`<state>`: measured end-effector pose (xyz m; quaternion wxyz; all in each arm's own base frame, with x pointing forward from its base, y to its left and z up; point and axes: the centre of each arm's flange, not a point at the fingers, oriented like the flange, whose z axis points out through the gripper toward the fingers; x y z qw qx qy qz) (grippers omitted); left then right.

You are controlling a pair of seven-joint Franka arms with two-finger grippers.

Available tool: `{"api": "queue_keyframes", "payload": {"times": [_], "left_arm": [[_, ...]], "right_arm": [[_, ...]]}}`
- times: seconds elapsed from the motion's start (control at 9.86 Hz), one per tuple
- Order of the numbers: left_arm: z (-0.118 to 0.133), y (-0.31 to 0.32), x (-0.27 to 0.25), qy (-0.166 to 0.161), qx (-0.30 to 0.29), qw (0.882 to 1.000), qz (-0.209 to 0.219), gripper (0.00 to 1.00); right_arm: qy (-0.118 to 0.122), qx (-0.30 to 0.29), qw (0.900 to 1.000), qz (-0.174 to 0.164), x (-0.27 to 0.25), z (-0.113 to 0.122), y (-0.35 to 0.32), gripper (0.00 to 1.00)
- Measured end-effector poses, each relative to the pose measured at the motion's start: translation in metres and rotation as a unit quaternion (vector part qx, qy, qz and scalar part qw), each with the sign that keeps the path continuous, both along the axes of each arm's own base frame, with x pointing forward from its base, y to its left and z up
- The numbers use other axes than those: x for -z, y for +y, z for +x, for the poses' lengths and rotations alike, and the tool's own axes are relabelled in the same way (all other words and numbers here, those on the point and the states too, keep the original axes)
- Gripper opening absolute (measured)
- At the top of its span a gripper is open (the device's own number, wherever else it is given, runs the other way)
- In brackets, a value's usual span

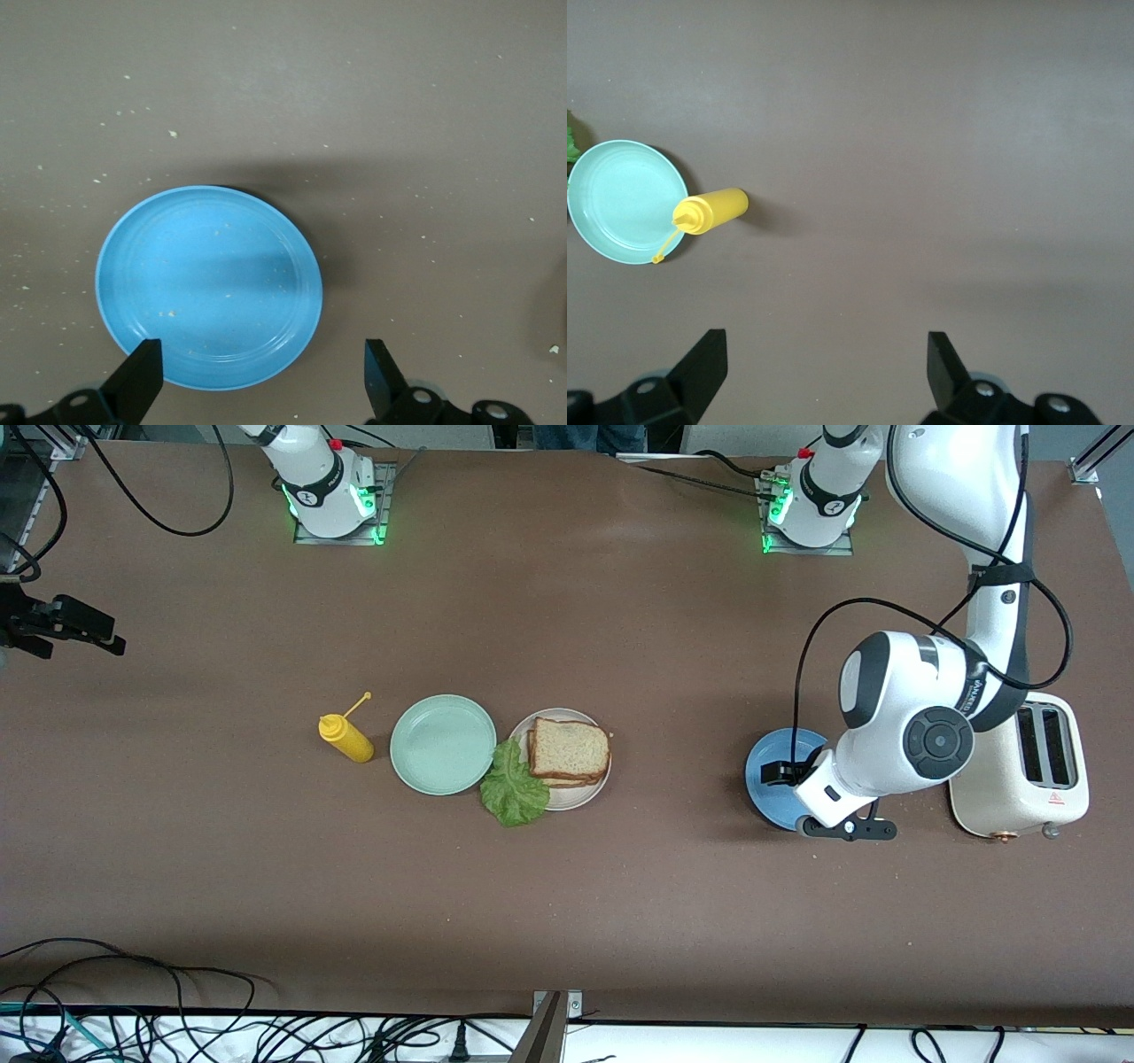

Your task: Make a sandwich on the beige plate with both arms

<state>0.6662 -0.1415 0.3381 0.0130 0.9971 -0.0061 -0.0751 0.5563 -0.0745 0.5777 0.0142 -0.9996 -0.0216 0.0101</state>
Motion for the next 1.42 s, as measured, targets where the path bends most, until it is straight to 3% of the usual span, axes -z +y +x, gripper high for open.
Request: {"api": "queue_keyframes", "payload": {"times": [0.41,0.71,1.22,1.42], "left_arm": [[0.003,0.024,-0.025,-0.004,-0.017,1.000,-0.002,1.00],[0.009,0.072,-0.062,0.007,-0.042,0.999,-0.008,1.00],[-0.002,0.106,-0.127,0.002,-0.055,0.998,0.004,1.00],[-0.017,0.124,-0.164,0.030,-0.066,0.997,0.004,1.00]], "right_arm": [[-0.001,0.000,1.000,-0.008,-0.001,0.004,-0.002,1.00],[-0.002,-0.009,0.999,-0.049,-0.012,0.004,-0.005,1.00],[0.025,0.015,0.999,-0.028,-0.015,-0.001,0.035,1.00],[0.023,0.010,0.999,-0.028,-0.018,0.000,0.043,1.00]]}}
